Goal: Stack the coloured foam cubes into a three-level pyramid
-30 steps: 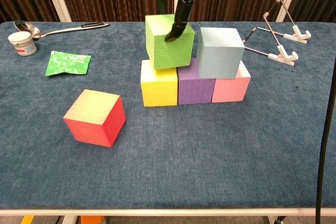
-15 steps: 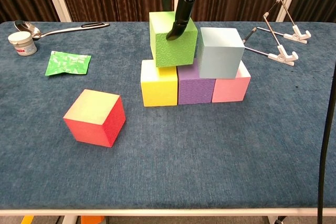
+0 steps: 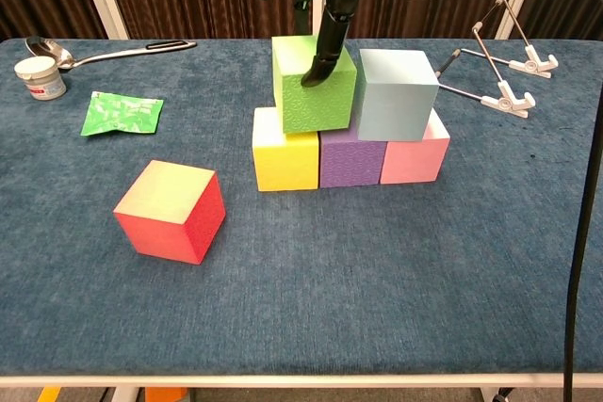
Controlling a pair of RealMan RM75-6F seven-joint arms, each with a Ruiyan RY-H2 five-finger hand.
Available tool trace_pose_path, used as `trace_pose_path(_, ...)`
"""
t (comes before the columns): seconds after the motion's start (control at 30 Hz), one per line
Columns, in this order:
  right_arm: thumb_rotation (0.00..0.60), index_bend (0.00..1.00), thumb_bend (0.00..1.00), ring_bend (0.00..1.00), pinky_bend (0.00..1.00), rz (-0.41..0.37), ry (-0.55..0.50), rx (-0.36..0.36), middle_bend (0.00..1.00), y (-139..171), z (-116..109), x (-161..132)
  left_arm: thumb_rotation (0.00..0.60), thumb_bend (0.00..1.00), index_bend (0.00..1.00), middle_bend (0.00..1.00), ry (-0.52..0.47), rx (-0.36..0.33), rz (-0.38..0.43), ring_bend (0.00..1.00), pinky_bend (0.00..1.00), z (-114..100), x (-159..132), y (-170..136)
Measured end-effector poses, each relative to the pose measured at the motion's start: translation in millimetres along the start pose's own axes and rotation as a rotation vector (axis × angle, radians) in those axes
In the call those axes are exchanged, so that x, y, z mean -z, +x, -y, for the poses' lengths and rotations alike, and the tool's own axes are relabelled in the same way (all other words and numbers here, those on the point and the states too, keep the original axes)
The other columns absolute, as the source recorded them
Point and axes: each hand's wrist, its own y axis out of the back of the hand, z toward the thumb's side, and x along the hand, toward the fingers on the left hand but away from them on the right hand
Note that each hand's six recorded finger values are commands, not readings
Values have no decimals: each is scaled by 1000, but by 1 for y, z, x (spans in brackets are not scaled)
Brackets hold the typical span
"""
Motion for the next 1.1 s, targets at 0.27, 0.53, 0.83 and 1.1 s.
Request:
trace_pose_path(0.27, 600, 0, 124, 72, 0, 11, -6, -1, 551, 1, 3, 1, 600, 0, 146, 87, 0, -1, -1, 0, 77, 0, 0, 0)
trace_pose_path(0.53, 600, 0, 124, 72, 0, 17, 3, 2, 554, 4, 7, -1, 600, 0, 146, 88, 0, 4, -1, 0, 77, 1, 0, 0)
trace_pose_path(0.83, 600, 0, 125, 72, 0, 25, 8, 1, 555, 3, 10, -1, 600, 0, 146, 88, 0, 3, -1, 0, 77, 1, 1, 0)
trace_pose_path(1.1, 600, 0, 125, 72, 0, 34, 3, -5, 555, 1, 13, 2, 600, 0, 146, 87, -7, 6, -6, 0, 77, 3, 3, 0)
